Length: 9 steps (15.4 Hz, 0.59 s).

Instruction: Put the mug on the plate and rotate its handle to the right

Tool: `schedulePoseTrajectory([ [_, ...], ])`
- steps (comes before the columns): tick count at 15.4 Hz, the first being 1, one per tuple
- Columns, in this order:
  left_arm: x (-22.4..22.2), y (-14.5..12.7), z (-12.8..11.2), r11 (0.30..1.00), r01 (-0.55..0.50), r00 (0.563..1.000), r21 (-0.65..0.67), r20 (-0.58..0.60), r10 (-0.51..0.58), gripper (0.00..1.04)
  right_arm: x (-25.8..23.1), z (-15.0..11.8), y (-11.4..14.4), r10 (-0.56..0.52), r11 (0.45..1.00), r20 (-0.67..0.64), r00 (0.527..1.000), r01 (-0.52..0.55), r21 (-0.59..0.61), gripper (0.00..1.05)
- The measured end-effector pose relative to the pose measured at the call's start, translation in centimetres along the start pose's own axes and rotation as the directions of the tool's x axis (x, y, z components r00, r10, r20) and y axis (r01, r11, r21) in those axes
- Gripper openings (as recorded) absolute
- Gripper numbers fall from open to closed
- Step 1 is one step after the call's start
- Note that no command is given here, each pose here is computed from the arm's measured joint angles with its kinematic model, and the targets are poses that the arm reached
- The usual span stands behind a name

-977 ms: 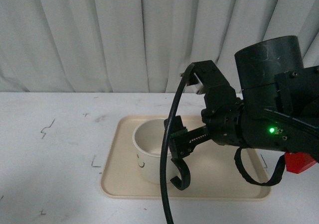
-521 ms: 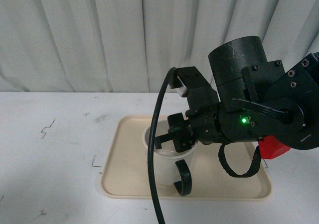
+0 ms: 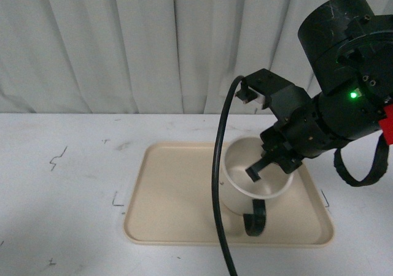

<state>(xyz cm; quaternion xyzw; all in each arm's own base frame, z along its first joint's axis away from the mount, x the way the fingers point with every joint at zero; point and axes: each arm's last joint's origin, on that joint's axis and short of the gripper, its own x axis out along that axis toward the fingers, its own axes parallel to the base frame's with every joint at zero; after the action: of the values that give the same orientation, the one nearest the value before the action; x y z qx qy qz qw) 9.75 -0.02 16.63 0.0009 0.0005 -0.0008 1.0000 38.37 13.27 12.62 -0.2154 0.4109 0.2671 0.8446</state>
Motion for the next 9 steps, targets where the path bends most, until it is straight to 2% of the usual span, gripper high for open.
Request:
schedulePoseTrajectory([
  [2, 0.0, 0.0, 0.0, 1.000, 0.000, 1.000, 0.000, 0.000, 0.000, 0.98, -0.9, 0.5, 0.3, 0.031, 0.976, -0.044, 0.999, -0.039, -0.213, 0.03],
  [4, 0.0, 0.0, 0.0, 1.000, 0.000, 1.000, 0.000, 0.000, 0.000, 0.98, -1.7, 2.4, 0.6, 0.019, 0.893, -0.077, 0.997, -0.052, -0.446, 0.03],
  [6, 0.0, 0.0, 0.0, 1.000, 0.000, 1.000, 0.000, 0.000, 0.000, 0.98, -2.5, 4.5, 1.8, -0.039, 0.733, -0.136, 0.990, -0.064, -0.677, 0.03],
  [8, 0.0, 0.0, 0.0, 1.000, 0.000, 1.000, 0.000, 0.000, 0.000, 0.98, -2.7, 5.0, 3.0, -0.096, 0.566, -0.245, 0.965, -0.150, -0.811, 0.03],
  [9, 0.0, 0.0, 0.0, 1.000, 0.000, 1.000, 0.000, 0.000, 0.000, 0.98, -2.2, 4.8, 3.2, -0.150, 0.554, -0.291, 0.945, -0.164, -0.816, 0.03],
])
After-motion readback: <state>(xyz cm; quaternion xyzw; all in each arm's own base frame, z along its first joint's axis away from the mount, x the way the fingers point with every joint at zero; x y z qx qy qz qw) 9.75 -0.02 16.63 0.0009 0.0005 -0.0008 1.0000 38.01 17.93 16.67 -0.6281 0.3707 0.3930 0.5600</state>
